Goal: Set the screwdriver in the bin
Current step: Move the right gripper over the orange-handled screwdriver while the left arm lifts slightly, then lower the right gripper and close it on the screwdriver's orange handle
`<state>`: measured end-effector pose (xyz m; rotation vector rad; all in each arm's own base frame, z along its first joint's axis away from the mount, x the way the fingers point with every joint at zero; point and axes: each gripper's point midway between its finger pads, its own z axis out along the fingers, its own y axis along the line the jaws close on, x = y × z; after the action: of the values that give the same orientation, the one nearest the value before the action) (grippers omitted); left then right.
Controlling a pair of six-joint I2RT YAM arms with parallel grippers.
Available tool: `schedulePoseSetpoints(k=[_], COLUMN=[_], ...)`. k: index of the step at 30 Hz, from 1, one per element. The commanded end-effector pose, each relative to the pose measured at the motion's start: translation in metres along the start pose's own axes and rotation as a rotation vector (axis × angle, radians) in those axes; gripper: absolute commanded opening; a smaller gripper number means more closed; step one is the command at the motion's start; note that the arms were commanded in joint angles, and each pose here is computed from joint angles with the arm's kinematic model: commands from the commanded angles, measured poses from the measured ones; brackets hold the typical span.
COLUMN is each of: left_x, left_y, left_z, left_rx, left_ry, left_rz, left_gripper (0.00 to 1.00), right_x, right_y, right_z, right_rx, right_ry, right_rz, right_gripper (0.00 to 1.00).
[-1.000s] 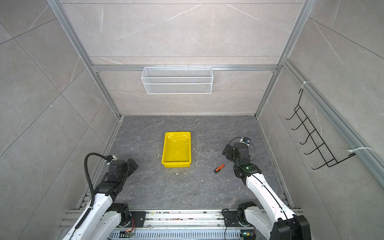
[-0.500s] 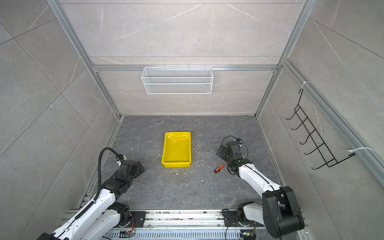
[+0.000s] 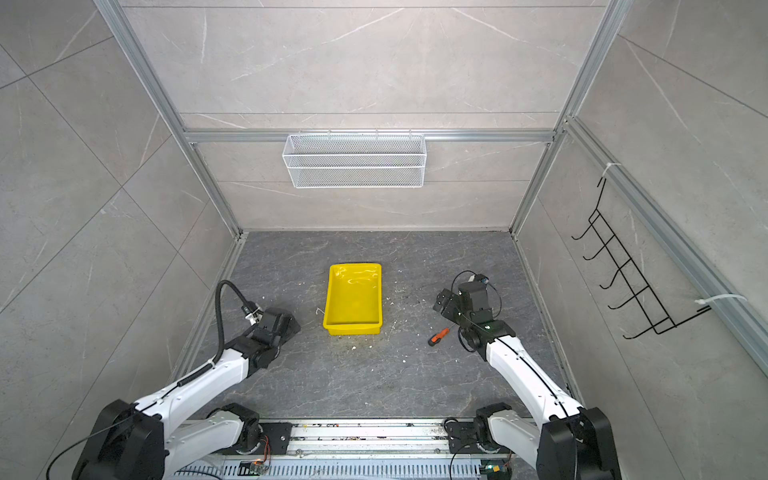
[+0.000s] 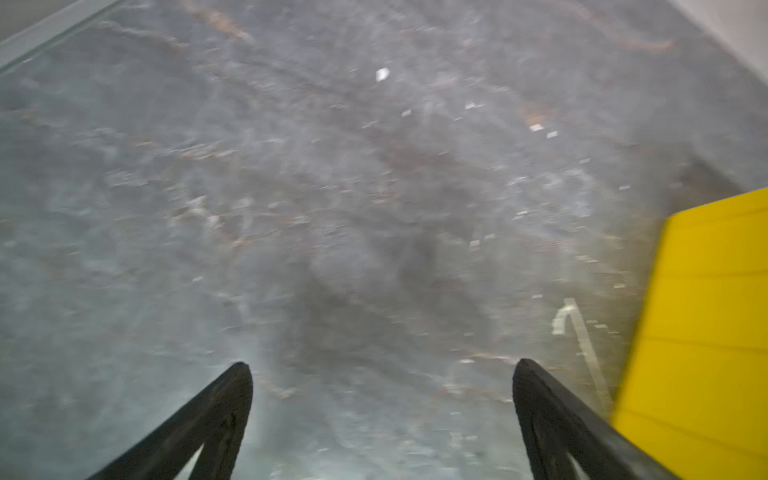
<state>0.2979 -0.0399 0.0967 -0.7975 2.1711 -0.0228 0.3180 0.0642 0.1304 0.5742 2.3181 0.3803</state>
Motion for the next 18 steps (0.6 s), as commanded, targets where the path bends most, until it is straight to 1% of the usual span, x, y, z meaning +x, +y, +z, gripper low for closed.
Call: schedulePoseSetpoints(k=[1, 3, 4, 5, 6, 7, 9, 10, 13, 16, 18], left_x=[-0.056, -0.066, -0.068, -0.062, -0.061, -0.057, -0.047, -0.041, -0.032, -0.027, -0.021], left_y=[-0.042, -0.037, -0.03, -0.021, -0.017, -0.021, -0.033, -0.038, -0.05, -0.057, -0.059], left_z=[-0.01, -0.007, -0.004, -0.003, -0.004, -0.001, 0.009, 0.012, 0.015, 0.015, 0.017], left_rx=[0.06, -0.025, -0.076, -0.129, -0.151, -0.126, -0.043, 0.0, 0.073, 0.123, 0.153], left_ry=[-0.167, -0.21, -0.226, -0.195, -0.186, -0.173, -0.162, -0.151, -0.115, -0.092, -0.084], left_rz=[-0.036, 0.116, 0.157, 0.159, 0.156, 0.174, 0.165, 0.156, 0.148, 0.144, 0.139], left_gripper=[1.0, 1.0, 1.0, 1.0, 1.0, 1.0, 1.0, 1.0, 1.0, 1.0, 1.0], right_x=[0.054, 0.066, 0.068, 0.07, 0.071, 0.071, 0.075, 0.078, 0.084, 0.086, 0.085], right_y=[-0.02, -0.018, -0.017, -0.016, -0.015, -0.015, -0.017, -0.019, -0.023, -0.026, -0.029], right_z=[-0.002, -0.002, -0.003, -0.004, -0.005, -0.005, -0.004, -0.003, 0.007, 0.015, 0.019], right_rx=[0.099, 0.096, 0.093, 0.091, 0.084, 0.084, 0.082, 0.091, 0.092, 0.11, 0.144], right_ry=[0.266, 0.332, 0.344, 0.351, 0.35, 0.344, 0.337, 0.333, 0.318, 0.31, 0.306], right_rz=[0.081, 0.137, 0.16, 0.184, 0.209, 0.252, 0.325, 0.385, 0.494, 0.544, 0.547], right_gripper=[0.98, 0.97, 0.97, 0.97, 0.97, 0.97, 0.95, 0.94, 0.86, 0.84, 0.84])
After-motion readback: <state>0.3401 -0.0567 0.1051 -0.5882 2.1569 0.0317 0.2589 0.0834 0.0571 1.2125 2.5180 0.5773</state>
